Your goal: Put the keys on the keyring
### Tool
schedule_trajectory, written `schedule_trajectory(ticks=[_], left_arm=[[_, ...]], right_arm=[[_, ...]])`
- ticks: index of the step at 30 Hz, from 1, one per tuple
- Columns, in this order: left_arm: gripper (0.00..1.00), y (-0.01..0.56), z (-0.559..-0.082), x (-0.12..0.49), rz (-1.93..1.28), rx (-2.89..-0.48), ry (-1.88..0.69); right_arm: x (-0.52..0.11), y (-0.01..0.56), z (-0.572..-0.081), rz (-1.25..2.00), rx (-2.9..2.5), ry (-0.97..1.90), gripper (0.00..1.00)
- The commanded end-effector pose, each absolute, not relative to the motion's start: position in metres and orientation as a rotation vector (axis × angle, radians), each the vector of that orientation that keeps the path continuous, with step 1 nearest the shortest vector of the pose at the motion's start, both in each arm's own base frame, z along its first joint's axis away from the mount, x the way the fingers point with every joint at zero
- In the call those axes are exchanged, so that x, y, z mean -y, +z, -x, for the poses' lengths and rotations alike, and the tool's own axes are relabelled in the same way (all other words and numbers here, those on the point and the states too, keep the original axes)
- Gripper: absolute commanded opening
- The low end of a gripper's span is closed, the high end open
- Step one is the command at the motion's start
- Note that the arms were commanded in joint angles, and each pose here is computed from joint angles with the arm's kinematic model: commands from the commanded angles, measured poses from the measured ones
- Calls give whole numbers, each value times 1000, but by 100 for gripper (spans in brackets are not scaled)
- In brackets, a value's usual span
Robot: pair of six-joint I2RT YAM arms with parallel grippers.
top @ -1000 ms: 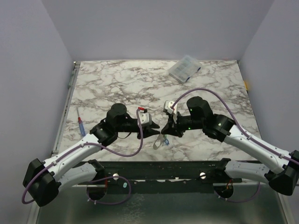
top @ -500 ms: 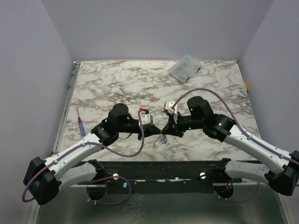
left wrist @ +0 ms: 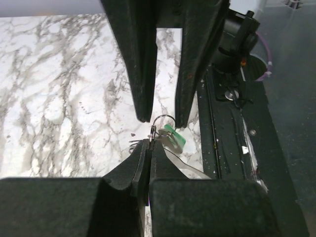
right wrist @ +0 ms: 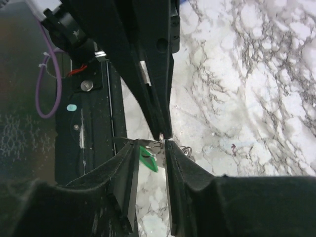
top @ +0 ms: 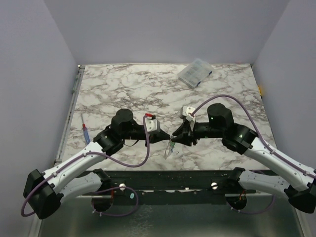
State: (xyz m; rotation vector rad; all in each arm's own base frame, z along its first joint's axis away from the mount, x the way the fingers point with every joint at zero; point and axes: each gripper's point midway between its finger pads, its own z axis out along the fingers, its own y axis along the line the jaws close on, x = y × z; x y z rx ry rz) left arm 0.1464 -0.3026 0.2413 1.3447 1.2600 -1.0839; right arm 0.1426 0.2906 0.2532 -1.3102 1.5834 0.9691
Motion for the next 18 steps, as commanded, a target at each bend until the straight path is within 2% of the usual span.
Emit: schedule_trajectory(ticks=[1, 3, 5, 13, 18], left_arm=[[0, 259, -158, 296, -1286, -1232, -994], [0, 261, -161, 294, -1272, -1232, -976], [0, 262, -162, 292, -1266, -1229, -966], [0, 265, -167, 286, -1232, -1233, -921], [0, 266, -175, 281, -1148, -1249, -892]], right_arm=[[-294, 274, -142, 1262, -1492, 989, 41], [-292, 278, -145, 1237, -1484, 972, 48], [-290, 281, -149, 1207, -1478, 944, 49], [-278, 295, -165, 1062, -1449, 860, 50], [-287, 286, -158, 1053, -1456, 954, 50]])
